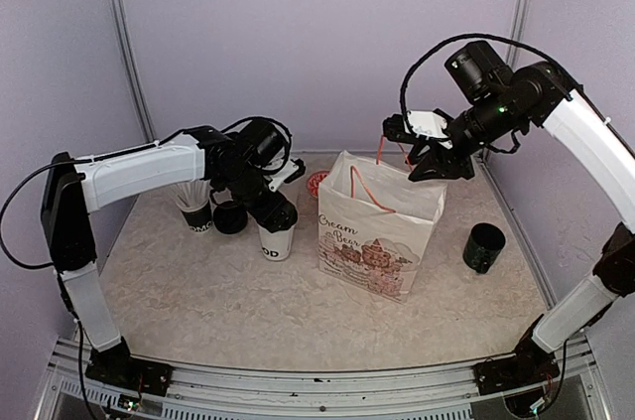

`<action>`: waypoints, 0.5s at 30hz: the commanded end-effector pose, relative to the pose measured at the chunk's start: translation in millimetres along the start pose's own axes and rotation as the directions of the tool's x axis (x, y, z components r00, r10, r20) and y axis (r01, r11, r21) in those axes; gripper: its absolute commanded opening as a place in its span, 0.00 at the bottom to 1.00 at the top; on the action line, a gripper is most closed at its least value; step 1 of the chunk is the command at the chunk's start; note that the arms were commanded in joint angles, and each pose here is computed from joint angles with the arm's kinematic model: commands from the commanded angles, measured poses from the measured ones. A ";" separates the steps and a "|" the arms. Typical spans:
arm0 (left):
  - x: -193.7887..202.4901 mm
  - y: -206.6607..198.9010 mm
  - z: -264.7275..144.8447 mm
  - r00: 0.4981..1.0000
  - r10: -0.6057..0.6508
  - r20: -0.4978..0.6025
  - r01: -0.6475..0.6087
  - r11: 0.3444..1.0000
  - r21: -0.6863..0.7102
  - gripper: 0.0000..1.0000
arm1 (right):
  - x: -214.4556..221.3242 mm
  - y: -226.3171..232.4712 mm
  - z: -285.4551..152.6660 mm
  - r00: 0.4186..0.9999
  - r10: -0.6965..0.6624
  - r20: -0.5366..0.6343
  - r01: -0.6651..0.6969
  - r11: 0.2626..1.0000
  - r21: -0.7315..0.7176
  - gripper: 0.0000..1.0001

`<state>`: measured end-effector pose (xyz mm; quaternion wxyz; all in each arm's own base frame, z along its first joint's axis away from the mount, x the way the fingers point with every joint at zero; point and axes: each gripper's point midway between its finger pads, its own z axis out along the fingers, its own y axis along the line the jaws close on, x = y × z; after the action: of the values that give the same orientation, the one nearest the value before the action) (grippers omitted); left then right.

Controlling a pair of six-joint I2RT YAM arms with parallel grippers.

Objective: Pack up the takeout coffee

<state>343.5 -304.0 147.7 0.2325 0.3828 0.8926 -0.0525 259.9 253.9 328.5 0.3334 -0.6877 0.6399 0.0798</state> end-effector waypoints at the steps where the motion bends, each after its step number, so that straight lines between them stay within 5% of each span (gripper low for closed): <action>1: 13.5 -17.2 -19.4 1.000 0.015 0.013 -0.015 1.000 -0.024 0.82 | -4.4 -4.3 -2.4 1.000 -0.005 0.020 0.005 1.000 -0.001 0.32; 15: 55.6 -59.1 -28.1 1.000 0.024 -0.020 -0.024 1.000 -0.006 0.96 | -11.1 -4.7 -4.0 0.999 -0.005 0.044 0.006 1.000 -0.010 0.33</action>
<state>263.6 -301.8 131.2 0.2082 0.4045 0.8897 -0.0395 261.7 259.9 333.0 0.3385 -0.6903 0.6332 0.0888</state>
